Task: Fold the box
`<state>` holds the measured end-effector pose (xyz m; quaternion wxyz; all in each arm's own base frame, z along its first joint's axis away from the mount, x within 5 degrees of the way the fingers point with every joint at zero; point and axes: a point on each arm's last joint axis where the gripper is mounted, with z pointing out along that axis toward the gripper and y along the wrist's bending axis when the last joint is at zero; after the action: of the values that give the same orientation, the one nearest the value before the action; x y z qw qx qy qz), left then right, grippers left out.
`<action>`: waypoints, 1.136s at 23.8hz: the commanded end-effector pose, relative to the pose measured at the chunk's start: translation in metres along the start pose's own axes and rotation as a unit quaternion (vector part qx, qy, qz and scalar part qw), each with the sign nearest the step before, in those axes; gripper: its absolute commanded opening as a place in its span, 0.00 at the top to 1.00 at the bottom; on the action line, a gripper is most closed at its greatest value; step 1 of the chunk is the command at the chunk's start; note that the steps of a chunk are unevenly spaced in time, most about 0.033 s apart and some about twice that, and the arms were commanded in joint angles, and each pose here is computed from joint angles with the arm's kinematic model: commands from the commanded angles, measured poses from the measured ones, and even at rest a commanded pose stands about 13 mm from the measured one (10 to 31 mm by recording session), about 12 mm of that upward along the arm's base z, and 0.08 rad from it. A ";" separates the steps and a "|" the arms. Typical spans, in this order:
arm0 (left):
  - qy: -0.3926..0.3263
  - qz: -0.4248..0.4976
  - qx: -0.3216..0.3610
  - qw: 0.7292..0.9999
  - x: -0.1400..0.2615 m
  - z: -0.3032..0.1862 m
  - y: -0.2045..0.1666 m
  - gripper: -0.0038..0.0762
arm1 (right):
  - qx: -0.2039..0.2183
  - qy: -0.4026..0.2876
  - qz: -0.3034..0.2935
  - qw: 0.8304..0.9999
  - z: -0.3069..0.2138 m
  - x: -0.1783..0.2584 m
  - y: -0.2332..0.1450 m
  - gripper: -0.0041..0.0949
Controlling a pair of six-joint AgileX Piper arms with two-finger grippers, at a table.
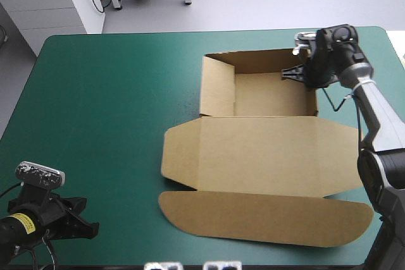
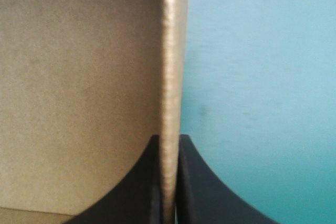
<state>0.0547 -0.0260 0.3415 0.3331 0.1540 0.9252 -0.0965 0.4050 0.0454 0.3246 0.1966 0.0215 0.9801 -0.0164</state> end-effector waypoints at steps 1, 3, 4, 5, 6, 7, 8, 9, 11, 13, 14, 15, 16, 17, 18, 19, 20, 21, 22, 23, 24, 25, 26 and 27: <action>0.015 -0.004 0.007 1.000 0.000 -0.004 -0.002 0.96 | 0.048 -0.030 0.046 0.997 -0.031 -0.004 -0.065 0.97; 0.015 -0.004 0.007 1.000 0.000 -0.004 -0.002 0.96 | 0.066 -0.034 0.083 0.994 -0.030 -0.004 -0.099 0.97; 0.015 -0.004 0.007 1.000 0.000 -0.004 -0.002 0.96 | 0.075 -0.035 0.105 0.991 -0.029 -0.003 -0.117 0.97; 0.015 -0.004 0.007 1.000 0.000 -0.004 -0.002 0.96 | 0.082 -0.035 0.122 0.989 -0.029 -0.001 -0.132 0.97; 0.015 -0.004 0.007 1.000 0.000 -0.004 -0.002 0.96 | 0.093 -0.030 0.147 0.984 -0.027 0.003 -0.155 0.97; 0.015 -0.004 0.007 1.000 0.000 -0.004 -0.002 0.96 | 0.100 -0.024 0.163 0.981 -0.025 0.006 -0.169 0.97; 0.015 -0.004 0.007 1.000 0.000 -0.004 -0.002 0.96 | 0.109 -0.019 0.183 0.977 -0.024 0.010 -0.186 0.97; 0.015 -0.005 0.008 1.000 0.000 -0.004 -0.002 0.96 | 0.116 -0.012 0.201 0.973 -0.020 0.015 -0.202 0.97; 0.015 -0.005 0.008 1.000 0.000 -0.004 -0.002 0.96 | 0.126 -0.002 0.234 0.964 -0.016 0.024 -0.229 0.97; 0.015 -0.005 0.008 1.000 0.000 -0.004 -0.002 0.96 | 0.133 0.004 0.257 0.957 -0.014 0.032 -0.248 0.97; 0.015 -0.005 0.008 1.000 0.000 -0.004 -0.002 0.96 | 0.133 0.006 0.271 0.953 -0.011 0.035 -0.257 0.97; 0.015 -0.005 0.008 1.000 0.000 -0.004 -0.002 0.96 | 0.137 0.008 0.286 0.948 -0.008 0.040 -0.268 0.97; 0.015 -0.005 0.008 1.000 0.000 -0.004 -0.002 0.96 | 0.139 0.012 0.287 0.948 -0.006 0.041 -0.271 0.97; 0.015 -0.005 0.008 1.000 0.000 -0.004 -0.002 0.96 | 0.143 0.016 0.285 0.948 -0.003 0.042 -0.273 0.94; 0.015 -0.005 0.008 1.000 0.000 -0.004 -0.002 0.96 | 0.149 0.020 0.283 0.947 -0.003 0.042 -0.274 0.91; 0.015 -0.005 0.008 1.000 0.000 -0.004 -0.002 0.96 | 0.146 0.025 0.281 0.948 -0.002 0.043 -0.274 0.78; 0.015 -0.005 0.008 1.000 0.000 -0.004 -0.002 0.96 | 0.146 0.025 0.280 0.949 -0.002 0.043 -0.274 0.70; 0.015 -0.005 0.008 1.000 0.000 -0.004 -0.002 0.96 | 0.145 0.023 0.280 0.949 -0.002 0.042 -0.274 0.56; 0.015 -0.005 0.008 1.000 0.000 -0.004 -0.002 0.96 | 0.143 0.023 0.281 0.949 -0.003 0.042 -0.273 0.52; 0.015 -0.005 0.008 1.000 0.000 -0.004 -0.002 0.96 | 0.141 0.022 0.281 0.949 -0.006 0.041 -0.273 0.48; 0.015 -0.005 0.008 1.000 0.000 -0.004 -0.002 0.96 | 0.136 0.018 0.281 0.950 -0.011 0.039 -0.272 0.48; 0.015 -0.005 0.008 1.000 0.000 -0.004 -0.002 0.96 | 0.135 0.010 0.282 0.950 -0.016 0.038 -0.271 0.48; 0.015 -0.005 0.008 1.000 0.000 -0.004 -0.002 0.96 | 0.133 -0.002 0.283 0.950 -0.026 0.038 -0.268 0.48; 0.015 -0.005 0.008 1.000 0.000 -0.004 -0.002 0.96 | 0.134 -0.012 0.280 0.950 -0.035 0.038 -0.266 0.49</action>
<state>0.0544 -0.0263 0.3415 0.3331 0.1535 0.9251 -0.0986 0.3619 -0.2242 0.2986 0.1463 0.3250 0.9312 -0.0769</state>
